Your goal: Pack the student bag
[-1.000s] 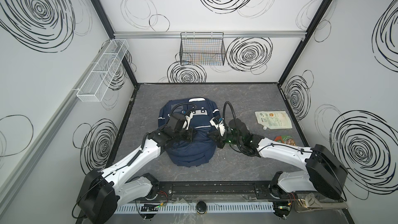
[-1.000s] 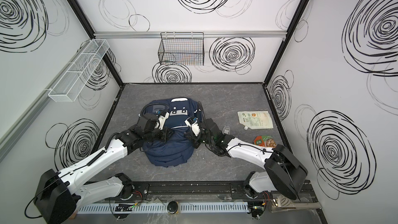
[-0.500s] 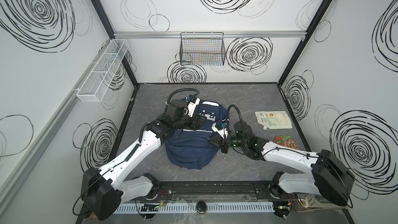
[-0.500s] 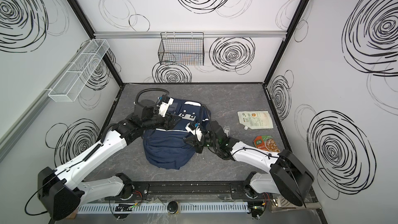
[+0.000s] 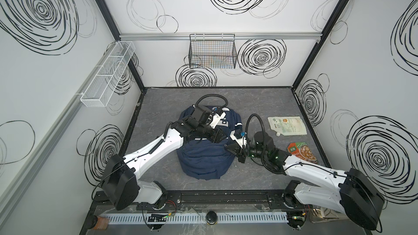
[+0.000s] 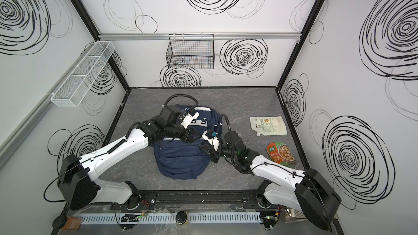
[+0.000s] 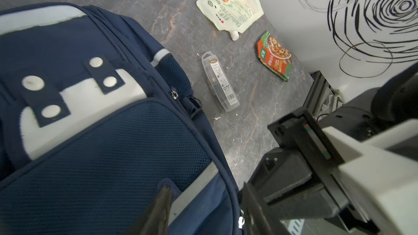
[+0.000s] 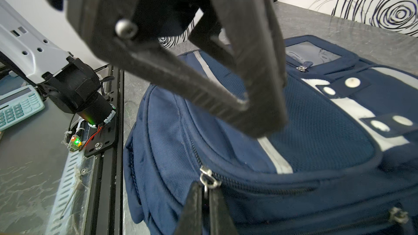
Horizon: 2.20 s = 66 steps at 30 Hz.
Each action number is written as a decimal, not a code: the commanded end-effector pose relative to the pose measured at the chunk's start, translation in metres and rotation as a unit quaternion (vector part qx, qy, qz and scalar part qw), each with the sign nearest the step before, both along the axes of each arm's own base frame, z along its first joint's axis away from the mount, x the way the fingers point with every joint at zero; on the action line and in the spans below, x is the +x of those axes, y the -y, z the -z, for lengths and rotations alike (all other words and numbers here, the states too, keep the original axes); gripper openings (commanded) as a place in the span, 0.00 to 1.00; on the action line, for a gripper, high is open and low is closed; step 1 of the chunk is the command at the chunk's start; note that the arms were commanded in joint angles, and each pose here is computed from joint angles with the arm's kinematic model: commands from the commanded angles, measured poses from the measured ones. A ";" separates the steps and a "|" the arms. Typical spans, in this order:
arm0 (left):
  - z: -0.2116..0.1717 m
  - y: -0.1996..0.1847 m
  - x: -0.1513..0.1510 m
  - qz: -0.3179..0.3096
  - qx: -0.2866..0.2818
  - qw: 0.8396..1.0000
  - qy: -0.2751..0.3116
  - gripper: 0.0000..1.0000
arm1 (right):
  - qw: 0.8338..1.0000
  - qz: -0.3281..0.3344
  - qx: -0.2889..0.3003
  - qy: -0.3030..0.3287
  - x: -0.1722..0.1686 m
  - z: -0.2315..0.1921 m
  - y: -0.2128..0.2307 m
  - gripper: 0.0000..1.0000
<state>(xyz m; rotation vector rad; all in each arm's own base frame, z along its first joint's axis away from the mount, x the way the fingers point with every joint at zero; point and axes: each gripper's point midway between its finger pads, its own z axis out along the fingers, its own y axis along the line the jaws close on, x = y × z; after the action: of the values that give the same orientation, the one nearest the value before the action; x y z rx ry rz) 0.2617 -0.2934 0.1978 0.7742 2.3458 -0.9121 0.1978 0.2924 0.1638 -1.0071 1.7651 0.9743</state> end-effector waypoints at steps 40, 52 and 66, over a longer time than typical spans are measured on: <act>0.012 0.031 -0.001 0.003 0.064 0.997 -0.046 0.37 | 0.992 0.083 0.042 0.090 0.021 -0.046 0.020 0.00; 0.044 0.025 -0.004 0.004 0.165 0.986 -0.034 0.36 | 0.987 0.099 0.053 0.111 0.019 -0.054 0.029 0.00; 0.007 0.013 0.031 -0.081 0.072 0.994 -0.020 0.00 | 0.985 0.102 0.061 0.126 0.017 -0.059 0.033 0.00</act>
<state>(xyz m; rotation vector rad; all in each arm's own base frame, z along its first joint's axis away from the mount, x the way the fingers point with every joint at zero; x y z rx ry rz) 0.2632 -0.3388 0.1843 0.8022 2.4928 -0.7805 0.2108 0.2577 0.1719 -0.8506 1.7362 0.7763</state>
